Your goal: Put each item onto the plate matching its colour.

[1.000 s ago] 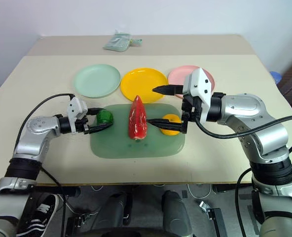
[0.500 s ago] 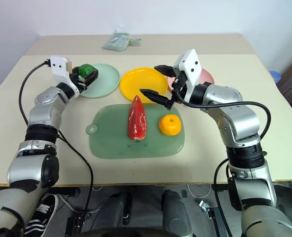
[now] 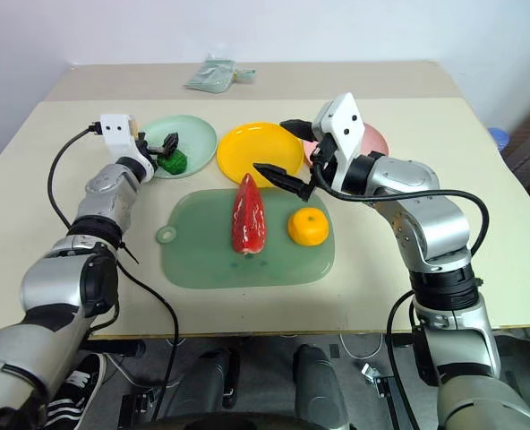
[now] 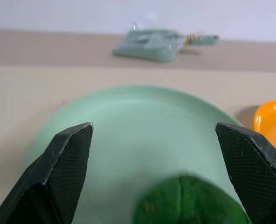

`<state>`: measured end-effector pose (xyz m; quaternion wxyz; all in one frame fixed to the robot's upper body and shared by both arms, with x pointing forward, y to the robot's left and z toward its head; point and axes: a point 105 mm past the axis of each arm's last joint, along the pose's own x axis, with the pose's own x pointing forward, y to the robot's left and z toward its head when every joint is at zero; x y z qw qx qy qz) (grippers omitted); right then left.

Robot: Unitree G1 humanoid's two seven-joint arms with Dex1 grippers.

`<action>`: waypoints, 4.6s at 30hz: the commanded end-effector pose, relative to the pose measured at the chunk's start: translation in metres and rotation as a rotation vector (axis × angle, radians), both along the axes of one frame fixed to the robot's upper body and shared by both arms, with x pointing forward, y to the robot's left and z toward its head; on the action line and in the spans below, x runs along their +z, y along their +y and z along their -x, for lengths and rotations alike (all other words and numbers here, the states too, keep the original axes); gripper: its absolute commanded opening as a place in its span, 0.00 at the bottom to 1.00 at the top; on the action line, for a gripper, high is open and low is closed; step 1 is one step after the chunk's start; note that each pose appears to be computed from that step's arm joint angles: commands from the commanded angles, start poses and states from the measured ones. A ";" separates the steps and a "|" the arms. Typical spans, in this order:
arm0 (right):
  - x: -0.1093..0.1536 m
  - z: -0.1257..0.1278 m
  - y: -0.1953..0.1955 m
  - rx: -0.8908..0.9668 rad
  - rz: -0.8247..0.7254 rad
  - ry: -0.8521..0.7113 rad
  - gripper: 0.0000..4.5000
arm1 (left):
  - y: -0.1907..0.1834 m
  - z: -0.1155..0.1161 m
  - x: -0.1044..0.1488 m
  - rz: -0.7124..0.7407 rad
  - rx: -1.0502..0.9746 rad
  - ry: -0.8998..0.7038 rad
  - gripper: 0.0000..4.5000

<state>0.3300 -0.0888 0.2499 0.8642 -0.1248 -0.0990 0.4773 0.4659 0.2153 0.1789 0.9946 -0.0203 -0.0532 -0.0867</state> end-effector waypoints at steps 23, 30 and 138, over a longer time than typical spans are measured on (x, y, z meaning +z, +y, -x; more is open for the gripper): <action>0.012 0.009 0.018 -0.057 0.025 0.069 1.00 | -0.027 0.140 0.035 -0.203 -1.007 -0.064 0.98; 0.005 -0.011 0.022 -0.246 -0.030 0.283 1.00 | -0.022 0.151 0.027 -0.276 -1.042 -0.064 0.98; 0.014 -0.087 -0.044 -0.638 -0.028 0.339 0.04 | -0.037 0.105 0.019 -0.319 -0.833 -0.128 1.00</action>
